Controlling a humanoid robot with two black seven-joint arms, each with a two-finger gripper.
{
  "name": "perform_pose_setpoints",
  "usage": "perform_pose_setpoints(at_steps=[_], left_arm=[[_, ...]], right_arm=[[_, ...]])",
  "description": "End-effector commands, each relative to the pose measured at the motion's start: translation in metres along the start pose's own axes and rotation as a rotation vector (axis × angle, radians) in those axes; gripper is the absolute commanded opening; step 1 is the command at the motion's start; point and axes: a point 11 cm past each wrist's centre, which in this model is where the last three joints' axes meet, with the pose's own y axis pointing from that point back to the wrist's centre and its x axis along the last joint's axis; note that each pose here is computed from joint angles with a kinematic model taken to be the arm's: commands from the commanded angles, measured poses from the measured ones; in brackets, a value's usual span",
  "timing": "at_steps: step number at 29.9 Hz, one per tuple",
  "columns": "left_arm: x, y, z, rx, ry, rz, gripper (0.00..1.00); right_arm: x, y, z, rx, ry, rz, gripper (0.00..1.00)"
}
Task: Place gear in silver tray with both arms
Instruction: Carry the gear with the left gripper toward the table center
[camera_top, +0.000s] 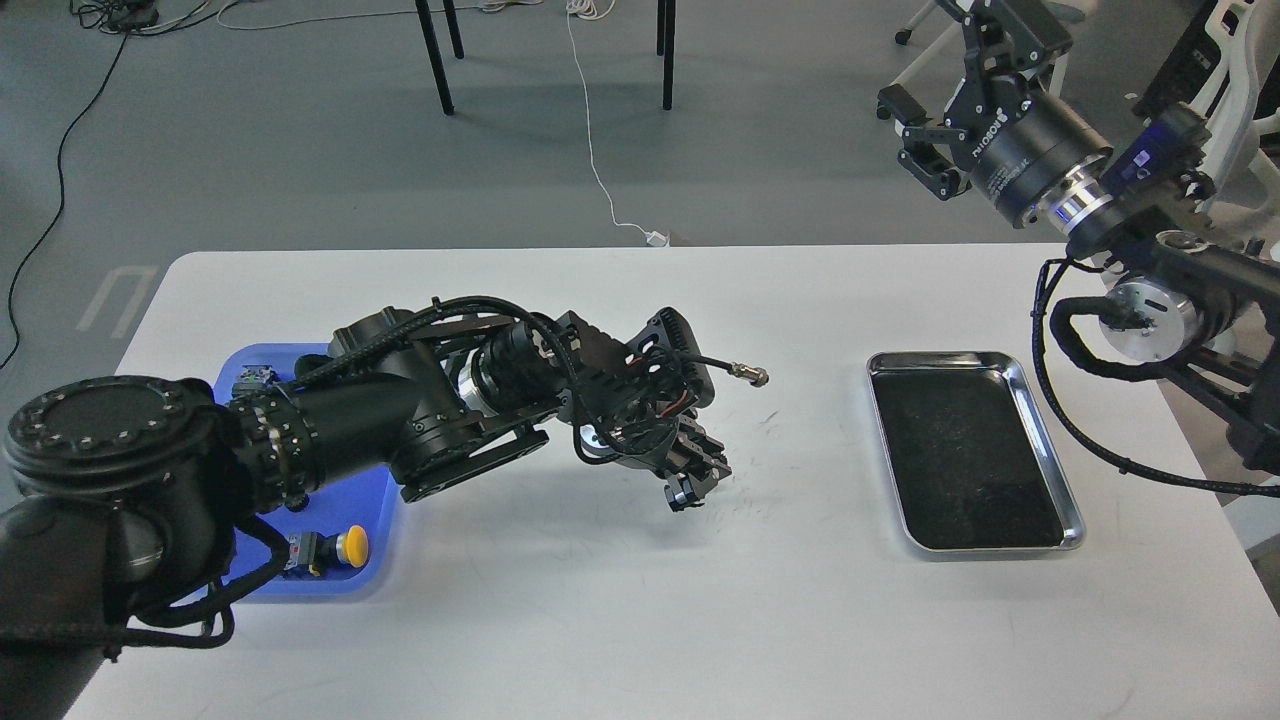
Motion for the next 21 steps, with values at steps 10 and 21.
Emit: perform_pose_setpoints(at_steps=[10,21], left_arm=[[-0.0157,0.0023,-0.0209,0.057,0.044,-0.019,0.16],[-0.0151,0.0016,-0.019,0.052,0.042,-0.016,0.67]], right_arm=[[0.0016,0.0044,0.0069,-0.014,-0.006,0.007,0.99],[0.0016,0.0048,0.0076,-0.016,-0.005,0.007,0.99]])
